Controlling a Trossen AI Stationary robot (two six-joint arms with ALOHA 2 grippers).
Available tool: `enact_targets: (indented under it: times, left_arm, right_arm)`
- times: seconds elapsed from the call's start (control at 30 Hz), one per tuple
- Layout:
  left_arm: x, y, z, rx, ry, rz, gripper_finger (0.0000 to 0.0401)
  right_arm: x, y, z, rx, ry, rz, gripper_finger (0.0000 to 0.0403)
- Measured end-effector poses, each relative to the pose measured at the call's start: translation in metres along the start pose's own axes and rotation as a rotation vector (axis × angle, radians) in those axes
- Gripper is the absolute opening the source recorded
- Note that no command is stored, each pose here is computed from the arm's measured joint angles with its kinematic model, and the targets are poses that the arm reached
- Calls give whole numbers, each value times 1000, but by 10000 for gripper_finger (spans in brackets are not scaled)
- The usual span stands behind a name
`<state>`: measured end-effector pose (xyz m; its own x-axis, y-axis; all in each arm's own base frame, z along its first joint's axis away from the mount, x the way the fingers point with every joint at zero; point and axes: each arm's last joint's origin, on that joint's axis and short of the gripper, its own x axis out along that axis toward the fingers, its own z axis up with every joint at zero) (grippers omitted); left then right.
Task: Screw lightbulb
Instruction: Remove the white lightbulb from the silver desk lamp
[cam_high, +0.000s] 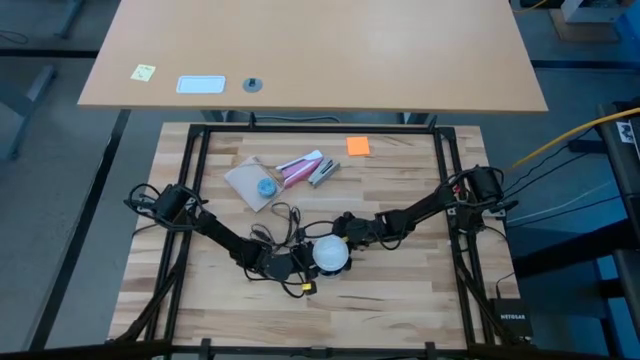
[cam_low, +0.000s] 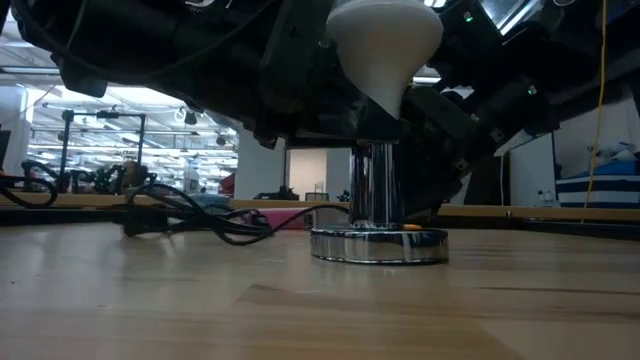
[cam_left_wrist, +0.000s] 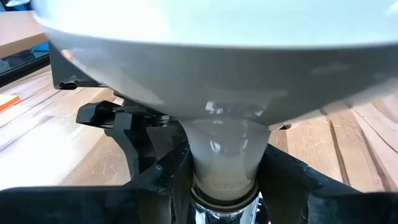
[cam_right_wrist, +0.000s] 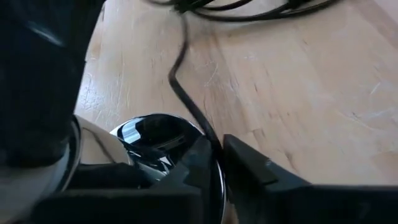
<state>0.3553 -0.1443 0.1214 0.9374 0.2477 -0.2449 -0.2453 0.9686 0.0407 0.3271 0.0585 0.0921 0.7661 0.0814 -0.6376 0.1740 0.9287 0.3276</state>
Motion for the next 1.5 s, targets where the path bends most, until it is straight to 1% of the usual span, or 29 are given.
enact_targets:
  times: [0.1, 0.17, 0.33, 0.53, 0.63, 0.73, 0.87, 0.97, 1.1, 1.37, 1.5]
  left_arm:
    - [-1, 0, 0, 1, -3, 16, 141]
    - [-1, -1, 0, 1, -5, 22, 141]
    - [-3, -3, 0, 4, -6, 24, 141]
    - [-3, -3, -1, -2, -11, 56, 141]
    - [-3, -3, -1, -9, -10, 68, 141]
    - [-3, -1, -2, -7, -4, 98, 141]
    - [-3, 1, -2, -20, -9, 154, 141]
    - [-1, 3, -2, -23, -14, 182, 141]
    - [0, 6, -1, -35, -17, 201, 141]
    - [7, 17, 0, -68, -20, 228, 141]
    - [10, 21, 0, -69, -21, 252, 141]
  right_arm:
    - [0, 0, 0, -2, 0, 1, 19]
    - [0, 0, 0, -7, 1, 1, 8]
    - [0, -1, 0, -16, 0, -6, 14]
    - [0, -2, -1, -19, 1, -35, 5]
    - [-2, -5, -4, -17, 33, -98, 6]
    - [-12, -7, -3, -27, 72, -175, 4]
    - [-28, -8, 0, -39, 132, -214, 6]
    - [-36, -6, 4, -40, 139, -204, 9]
    - [-39, 3, 2, -50, 157, -155, 10]
    - [-41, 32, -11, 35, 169, -112, 11]
    - [-42, 48, -16, 85, 136, -73, 12]
